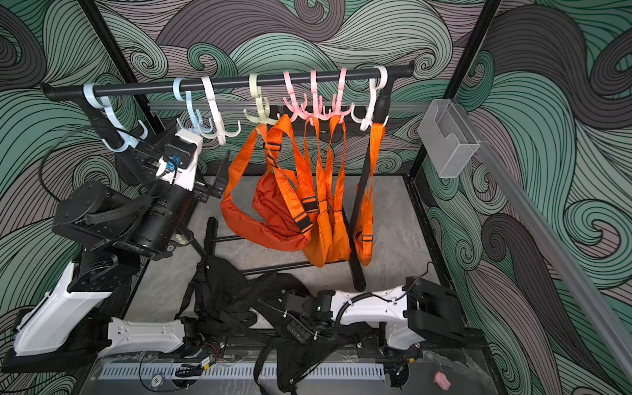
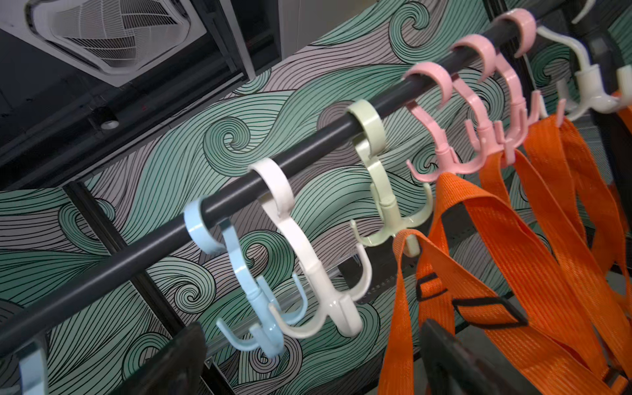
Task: Hang the bag on a hook
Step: Pick up the bag from the center of the board.
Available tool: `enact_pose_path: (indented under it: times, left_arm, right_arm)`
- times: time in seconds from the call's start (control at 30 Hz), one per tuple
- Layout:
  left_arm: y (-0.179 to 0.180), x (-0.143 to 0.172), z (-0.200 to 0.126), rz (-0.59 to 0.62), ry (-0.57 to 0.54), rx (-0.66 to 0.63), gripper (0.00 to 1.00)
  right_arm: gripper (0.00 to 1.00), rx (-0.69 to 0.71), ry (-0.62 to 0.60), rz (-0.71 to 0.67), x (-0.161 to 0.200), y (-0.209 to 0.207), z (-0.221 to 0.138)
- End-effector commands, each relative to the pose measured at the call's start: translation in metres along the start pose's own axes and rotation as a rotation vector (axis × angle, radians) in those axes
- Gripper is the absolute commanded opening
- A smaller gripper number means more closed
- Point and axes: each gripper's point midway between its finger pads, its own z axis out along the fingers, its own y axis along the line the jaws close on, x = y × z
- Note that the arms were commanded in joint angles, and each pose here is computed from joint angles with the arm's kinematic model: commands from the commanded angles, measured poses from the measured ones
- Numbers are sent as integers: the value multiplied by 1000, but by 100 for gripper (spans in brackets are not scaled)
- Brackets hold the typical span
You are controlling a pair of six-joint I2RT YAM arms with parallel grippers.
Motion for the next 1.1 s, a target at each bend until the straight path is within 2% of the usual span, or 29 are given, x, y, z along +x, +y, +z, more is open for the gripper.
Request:
enact_pose_path:
  times: [0.0,0.07,0.17,0.27,0.33,0.47,0.6,0.67,0.8,0.93,0.97,1.0,1.03,1.07]
  left_arm:
    - [-30,23,-3,132,25,10,98]
    - [-37,36,-6,100,49,16,99]
    - [-51,59,-15,57,91,52,98]
    - [-60,79,-23,43,123,59,98]
    - [-65,93,-27,48,154,66,98]
    - [-70,115,-38,42,183,59,97]
    - [-63,133,-50,-32,184,37,97]
    - [-61,138,-53,-59,185,33,97]
    - [-73,153,-54,-35,213,36,96]
    - [-87,170,-54,-19,242,25,97]
    - [-88,175,-55,-25,250,12,97]
    - [-88,180,-55,-40,259,5,97]
    - [-90,185,-56,-52,267,4,97]
    - [-93,191,-55,-59,274,8,97]
  right_arm:
    - [82,-34,111,89,29,2,-7]
    - [81,-77,145,115,32,11,-5]
    - [72,-81,184,136,34,16,6]
    - [58,-39,158,143,26,9,15]
    - [40,-26,126,150,17,3,18]
    - [17,5,57,201,-4,-21,21]
    - [0,23,-71,236,-34,-46,9]
    - [0,26,-156,226,-58,-53,-2]
    - [0,90,-274,147,-92,-63,-34]
    - [0,62,-311,81,-99,-60,-65]
    - [12,20,-310,55,-95,-51,-70]
    - [30,-46,-301,33,-88,-39,-71]
    - [42,-99,-292,3,-81,-26,-72]
    - [50,-125,-281,-29,-73,-15,-70]
